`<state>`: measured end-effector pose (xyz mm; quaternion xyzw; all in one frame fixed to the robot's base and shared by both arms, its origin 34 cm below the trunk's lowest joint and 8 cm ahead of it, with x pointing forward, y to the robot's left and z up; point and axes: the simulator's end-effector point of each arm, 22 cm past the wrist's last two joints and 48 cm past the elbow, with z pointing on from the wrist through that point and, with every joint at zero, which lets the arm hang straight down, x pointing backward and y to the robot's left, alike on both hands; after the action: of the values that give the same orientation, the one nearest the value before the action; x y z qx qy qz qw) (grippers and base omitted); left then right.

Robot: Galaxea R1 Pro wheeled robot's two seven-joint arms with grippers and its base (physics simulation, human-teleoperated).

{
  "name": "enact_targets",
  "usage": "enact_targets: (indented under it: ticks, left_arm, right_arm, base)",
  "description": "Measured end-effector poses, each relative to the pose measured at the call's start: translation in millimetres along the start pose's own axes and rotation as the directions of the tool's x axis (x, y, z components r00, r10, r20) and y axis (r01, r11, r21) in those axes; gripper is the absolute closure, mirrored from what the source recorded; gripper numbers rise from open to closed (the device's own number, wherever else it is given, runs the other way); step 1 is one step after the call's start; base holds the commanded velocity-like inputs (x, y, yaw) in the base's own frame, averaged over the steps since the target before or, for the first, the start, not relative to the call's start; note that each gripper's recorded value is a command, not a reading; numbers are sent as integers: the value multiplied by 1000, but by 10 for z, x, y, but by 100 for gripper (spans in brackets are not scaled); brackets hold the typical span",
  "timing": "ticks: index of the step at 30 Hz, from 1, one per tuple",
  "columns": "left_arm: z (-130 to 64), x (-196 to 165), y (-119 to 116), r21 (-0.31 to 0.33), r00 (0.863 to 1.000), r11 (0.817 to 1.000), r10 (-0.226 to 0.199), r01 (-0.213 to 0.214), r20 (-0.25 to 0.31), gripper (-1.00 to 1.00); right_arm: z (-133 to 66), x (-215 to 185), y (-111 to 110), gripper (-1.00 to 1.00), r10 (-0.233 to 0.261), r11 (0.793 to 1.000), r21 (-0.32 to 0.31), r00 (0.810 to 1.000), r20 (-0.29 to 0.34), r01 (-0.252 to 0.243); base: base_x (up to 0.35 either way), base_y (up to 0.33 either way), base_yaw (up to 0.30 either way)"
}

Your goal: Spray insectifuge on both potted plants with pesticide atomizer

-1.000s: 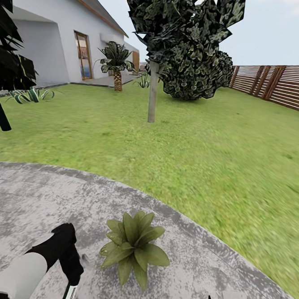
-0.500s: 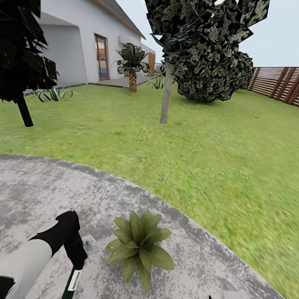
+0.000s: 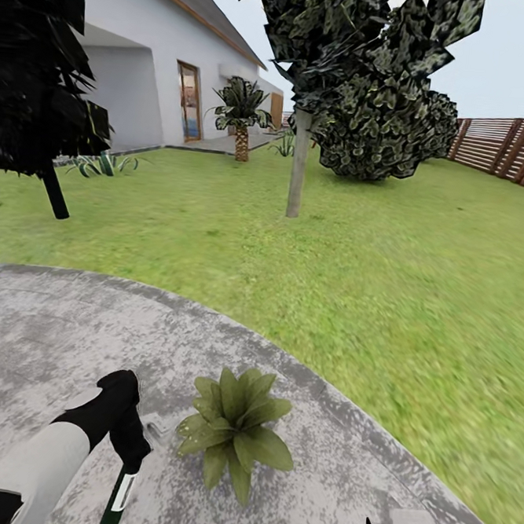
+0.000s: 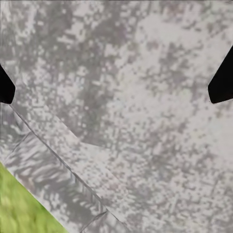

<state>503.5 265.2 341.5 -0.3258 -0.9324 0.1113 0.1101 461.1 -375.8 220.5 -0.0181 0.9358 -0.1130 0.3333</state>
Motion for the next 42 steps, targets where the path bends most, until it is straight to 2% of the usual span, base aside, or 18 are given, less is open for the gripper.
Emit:
enact_targets:
  ticks: [7,16,30,42]
  left_arm:
    - [30,47,10,0,1000,1000,-3,3,-8,100]
    - [25,29,1,0,1000,1000,-3,3,-5,100]
    - [25,37,9,-1,1000,1000,-3,3,-7,100]
    - [3,11,9,-2,1000,1000,-1,1,-1,100]
  right_arm:
    - [0,-2,2,-100,0,1000,0,1000,0,0]
    - [-1,-2,-3,-100,1,1000,1,1000,1,-1]
    - [0,-4,-1,-100,0,1000,0,1000,1,0]
    - [-2,4,17,-100,1,1000,-2,1000,-1,-1]
  base:
    - [1,-1,256]
    - [100,-202,44]
    - [86,-257,269]
    - [14,-86,277]
